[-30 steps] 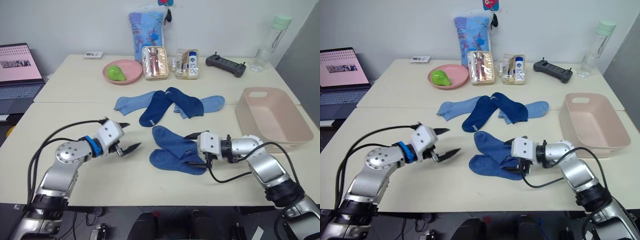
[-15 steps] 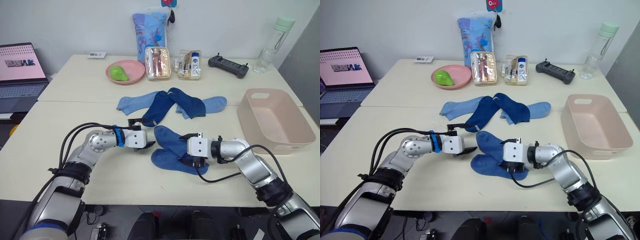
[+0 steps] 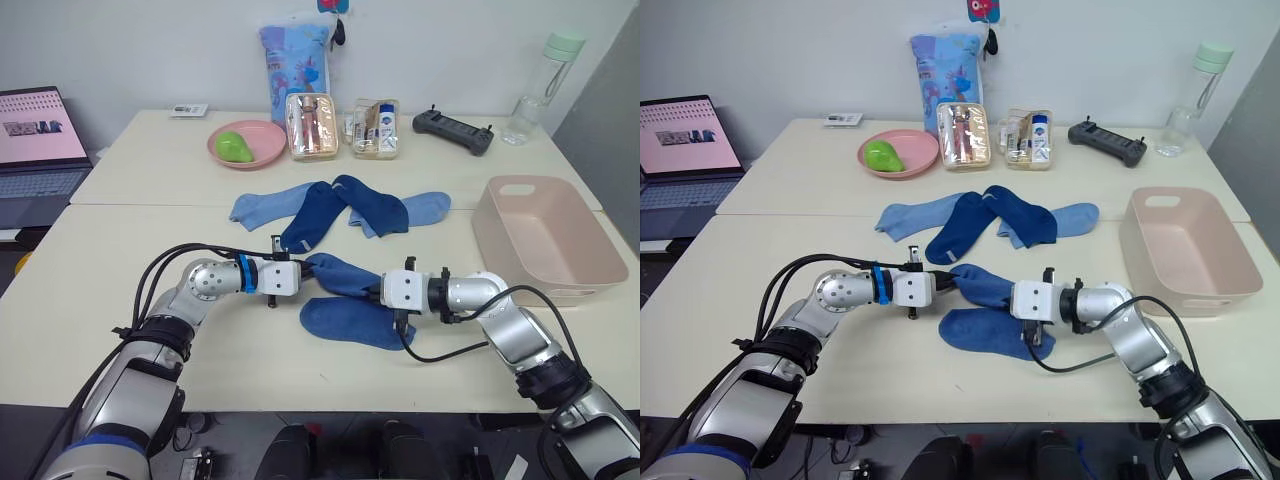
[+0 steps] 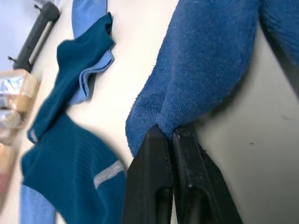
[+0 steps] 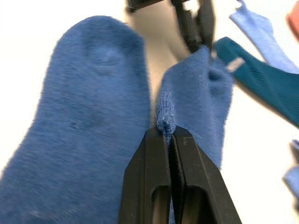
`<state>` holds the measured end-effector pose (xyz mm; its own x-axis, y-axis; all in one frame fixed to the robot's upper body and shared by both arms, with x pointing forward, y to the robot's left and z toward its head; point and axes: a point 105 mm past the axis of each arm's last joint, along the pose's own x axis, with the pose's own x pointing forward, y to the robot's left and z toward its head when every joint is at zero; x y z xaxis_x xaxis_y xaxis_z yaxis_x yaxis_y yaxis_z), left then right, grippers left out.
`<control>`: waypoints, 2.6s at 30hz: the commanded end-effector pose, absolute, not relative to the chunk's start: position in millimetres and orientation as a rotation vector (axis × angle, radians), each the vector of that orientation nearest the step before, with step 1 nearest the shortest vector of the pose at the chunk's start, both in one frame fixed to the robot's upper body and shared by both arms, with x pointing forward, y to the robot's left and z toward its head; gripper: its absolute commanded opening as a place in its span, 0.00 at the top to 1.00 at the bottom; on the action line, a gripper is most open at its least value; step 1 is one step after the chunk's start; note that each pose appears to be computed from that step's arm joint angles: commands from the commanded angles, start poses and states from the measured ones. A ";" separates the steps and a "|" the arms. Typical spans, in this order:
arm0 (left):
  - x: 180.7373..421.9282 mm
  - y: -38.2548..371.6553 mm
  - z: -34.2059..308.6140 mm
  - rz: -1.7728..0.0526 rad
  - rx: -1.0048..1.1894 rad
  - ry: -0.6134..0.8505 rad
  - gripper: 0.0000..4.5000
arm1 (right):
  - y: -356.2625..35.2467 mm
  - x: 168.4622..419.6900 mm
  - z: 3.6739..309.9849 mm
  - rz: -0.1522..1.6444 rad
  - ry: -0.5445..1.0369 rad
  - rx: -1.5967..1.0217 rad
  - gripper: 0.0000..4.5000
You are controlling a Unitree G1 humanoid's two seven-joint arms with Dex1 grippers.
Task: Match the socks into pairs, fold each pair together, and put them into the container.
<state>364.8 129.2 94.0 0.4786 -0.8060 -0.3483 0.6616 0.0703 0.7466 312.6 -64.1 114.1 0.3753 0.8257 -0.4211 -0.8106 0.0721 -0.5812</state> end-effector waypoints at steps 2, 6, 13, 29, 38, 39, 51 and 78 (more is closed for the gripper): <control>360.1 129.0 113.5 -1.139 0.849 -0.168 1.00 | -67.4 324.8 146.9 1.184 -0.081 -0.713 1.00; 349.2 131.9 144.2 -1.179 0.718 -0.148 1.00 | -69.3 324.8 166.0 1.220 -0.081 -0.584 1.00; 281.2 130.5 161.4 -1.374 0.380 0.148 1.00 | -81.7 293.2 174.8 1.353 0.079 -0.372 1.00; 236.7 129.7 117.7 -1.500 0.266 0.589 1.00 | -91.2 233.7 144.1 1.447 0.399 -0.156 1.00; 254.2 141.2 109.3 -1.473 0.424 0.511 0.70 | -87.6 234.9 141.9 1.420 0.382 -0.145 1.00; 256.8 142.3 107.5 -1.458 0.455 0.497 0.63 | -87.1 235.2 141.0 1.418 0.382 -0.146 1.00; 255.7 113.3 129.6 -1.411 0.617 0.130 0.56 | -86.8 238.5 141.8 1.402 0.380 -0.155 1.00; 229.4 129.5 127.2 -1.448 0.421 0.337 1.00 | -86.0 226.5 140.8 1.434 0.448 -0.091 1.00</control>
